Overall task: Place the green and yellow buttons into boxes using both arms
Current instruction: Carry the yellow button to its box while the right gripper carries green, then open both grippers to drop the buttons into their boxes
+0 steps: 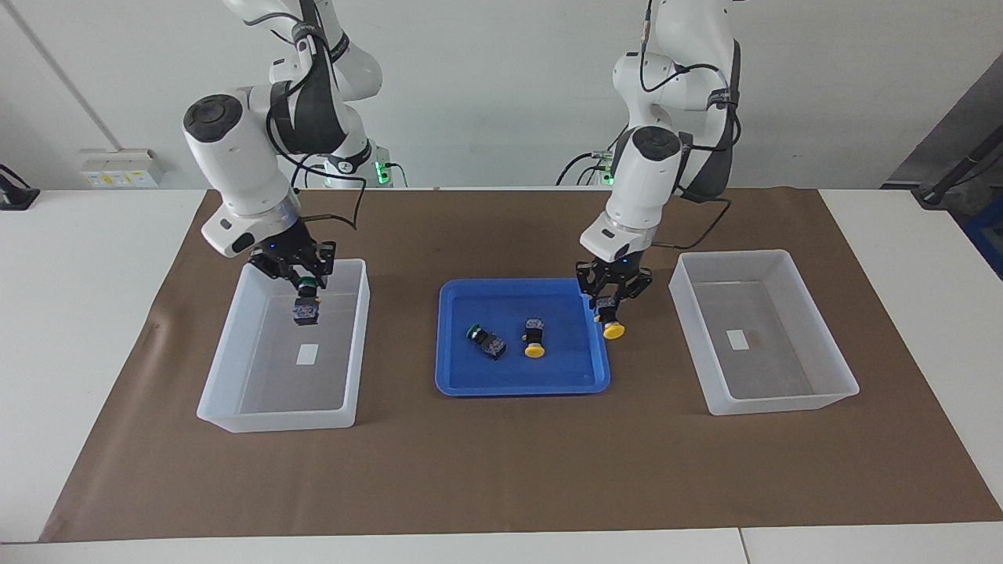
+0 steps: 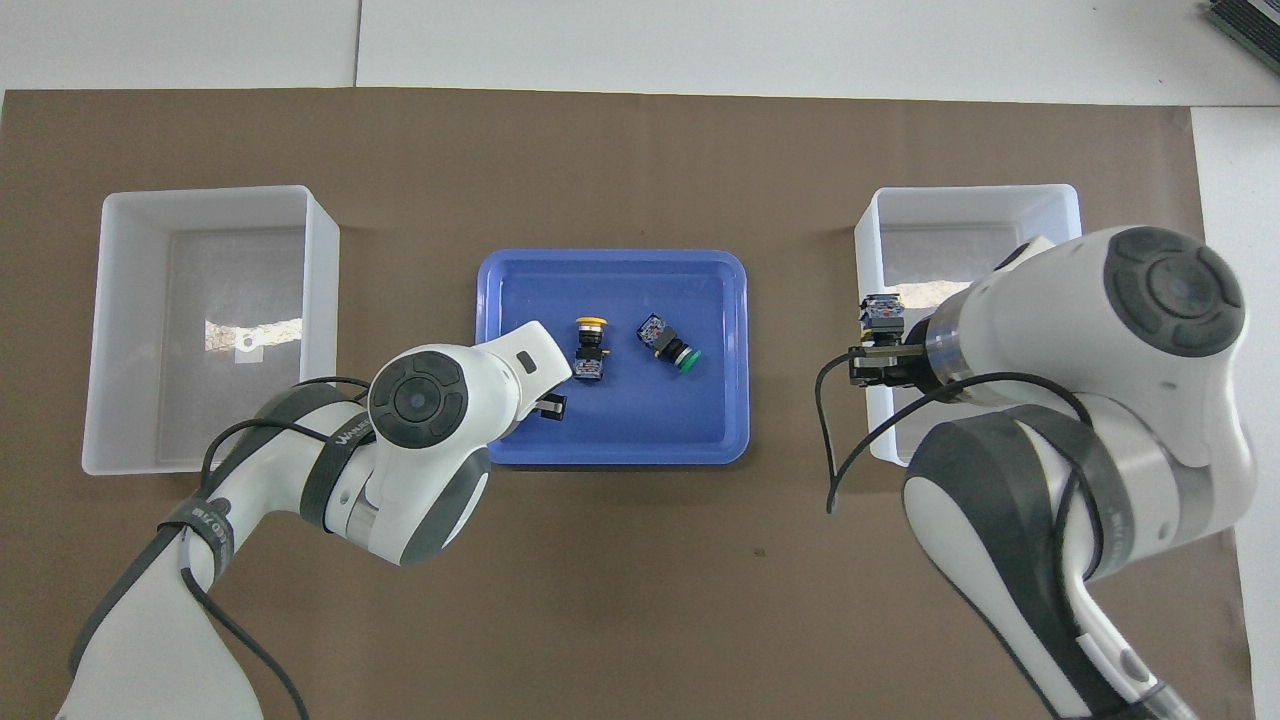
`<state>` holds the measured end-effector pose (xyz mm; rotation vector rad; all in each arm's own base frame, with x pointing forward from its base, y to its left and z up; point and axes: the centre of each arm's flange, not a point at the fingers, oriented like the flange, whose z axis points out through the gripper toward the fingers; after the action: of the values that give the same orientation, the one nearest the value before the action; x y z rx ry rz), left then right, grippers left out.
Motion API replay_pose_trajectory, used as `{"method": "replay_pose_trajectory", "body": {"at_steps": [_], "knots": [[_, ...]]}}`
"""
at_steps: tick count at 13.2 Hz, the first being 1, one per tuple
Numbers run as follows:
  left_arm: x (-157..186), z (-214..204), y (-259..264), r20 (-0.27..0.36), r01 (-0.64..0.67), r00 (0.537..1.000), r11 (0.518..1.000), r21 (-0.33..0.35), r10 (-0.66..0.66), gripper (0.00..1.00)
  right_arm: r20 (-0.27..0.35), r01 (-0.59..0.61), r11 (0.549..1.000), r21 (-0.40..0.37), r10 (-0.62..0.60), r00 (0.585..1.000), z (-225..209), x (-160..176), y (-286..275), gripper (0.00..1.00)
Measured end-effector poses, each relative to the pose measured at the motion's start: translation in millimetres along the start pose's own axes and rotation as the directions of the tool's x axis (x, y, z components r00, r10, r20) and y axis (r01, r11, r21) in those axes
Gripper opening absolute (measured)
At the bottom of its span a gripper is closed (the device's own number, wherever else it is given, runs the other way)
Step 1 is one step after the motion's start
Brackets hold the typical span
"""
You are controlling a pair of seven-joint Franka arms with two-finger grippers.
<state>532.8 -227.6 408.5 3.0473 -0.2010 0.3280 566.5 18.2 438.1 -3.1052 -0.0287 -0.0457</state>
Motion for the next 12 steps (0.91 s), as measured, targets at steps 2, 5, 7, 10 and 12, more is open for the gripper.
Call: {"method": "replay_pose_trajectory", "body": {"at_steps": [2,5,7,10,12], "knots": [[18,-10,-41,-0.027,0.062,0.998,0.998,0.011,-0.062,0.41,-0.013,-0.021,1.000,-0.008,0.021,1.000,41,14,22,0.41],[36,-12,-119,-0.052,0.019,0.998,0.999,0.045,-0.017,0.41,-0.017,-0.026,1.000,-0.016,0.026,1.000,92,25,28,0.41],[40,-11,-175,-0.067,-0.065,0.995,0.995,0.076,0.070,0.41,-0.035,-0.028,0.999,-0.020,0.027,0.999,111,30,36,0.41],[43,2,-221,-0.096,-0.135,0.985,0.985,0.110,0.146,0.41,-0.064,-0.037,0.999,-0.024,0.035,0.997,119,34,44,0.42],[45,19,-230,-0.107,-0.152,0.980,0.981,0.120,0.165,0.41,-0.079,-0.036,0.999,-0.024,0.034,0.996,118,36,44,0.63]]}}
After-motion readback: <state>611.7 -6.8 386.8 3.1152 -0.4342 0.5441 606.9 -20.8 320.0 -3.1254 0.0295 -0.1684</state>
